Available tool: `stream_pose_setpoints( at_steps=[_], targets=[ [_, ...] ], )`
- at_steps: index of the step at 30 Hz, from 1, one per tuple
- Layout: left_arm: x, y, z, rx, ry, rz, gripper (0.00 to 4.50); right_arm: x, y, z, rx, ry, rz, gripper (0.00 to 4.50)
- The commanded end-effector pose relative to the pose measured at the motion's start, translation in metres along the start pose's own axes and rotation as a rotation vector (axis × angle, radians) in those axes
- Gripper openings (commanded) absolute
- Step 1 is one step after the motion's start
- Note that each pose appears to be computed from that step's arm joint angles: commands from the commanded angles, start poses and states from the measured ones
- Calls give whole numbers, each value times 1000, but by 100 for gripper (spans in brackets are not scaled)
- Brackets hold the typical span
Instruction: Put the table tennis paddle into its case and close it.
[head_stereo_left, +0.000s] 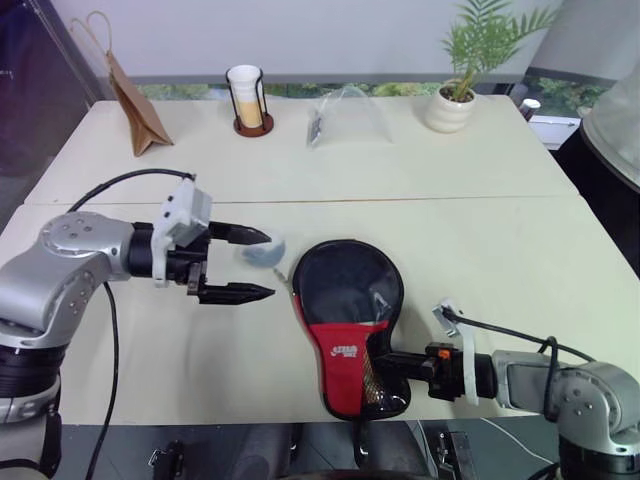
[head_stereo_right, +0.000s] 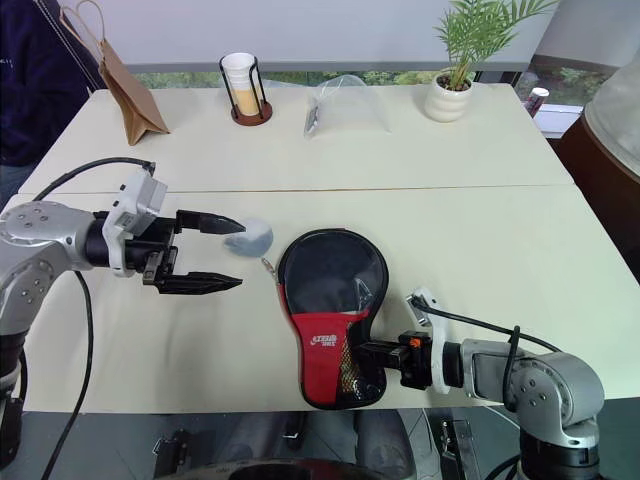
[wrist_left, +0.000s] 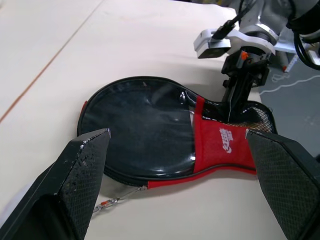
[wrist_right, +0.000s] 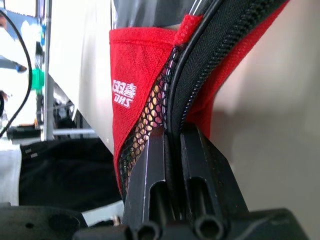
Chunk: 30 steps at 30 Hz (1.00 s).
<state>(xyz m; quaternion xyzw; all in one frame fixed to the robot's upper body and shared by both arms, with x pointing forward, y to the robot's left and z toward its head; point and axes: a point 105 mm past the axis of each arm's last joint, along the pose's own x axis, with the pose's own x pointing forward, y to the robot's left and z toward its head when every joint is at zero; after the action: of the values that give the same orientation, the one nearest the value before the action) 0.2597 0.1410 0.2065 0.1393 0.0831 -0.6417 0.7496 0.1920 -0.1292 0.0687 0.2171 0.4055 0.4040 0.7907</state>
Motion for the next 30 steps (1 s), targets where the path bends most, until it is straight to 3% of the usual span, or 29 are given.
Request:
stream_pose_setpoints(
  at_steps=[1,4,11,17,19,23,30],
  targets=[
    [-1,2,5,45,9,0,449,0,-1,1,0,-19,-46,8],
    [-1,3,5,48,6,-1,449,-4,-2,5,-9,-39,-62,98],
    [-3,10,0,49,6,29,449,-37,-13,39,-111,-100,-144,442],
    [-12,22,-6,80,39,92,449,-76,-26,68,-403,26,-306,442],
    [-14,28,-7,98,46,120,449,-78,-17,94,-561,-7,-295,442],
    [-21,40,-15,123,83,183,449,-44,16,140,-897,-92,-203,442],
    [-32,50,-27,147,149,241,449,31,37,139,-1108,-86,-6,442]
  ],
)
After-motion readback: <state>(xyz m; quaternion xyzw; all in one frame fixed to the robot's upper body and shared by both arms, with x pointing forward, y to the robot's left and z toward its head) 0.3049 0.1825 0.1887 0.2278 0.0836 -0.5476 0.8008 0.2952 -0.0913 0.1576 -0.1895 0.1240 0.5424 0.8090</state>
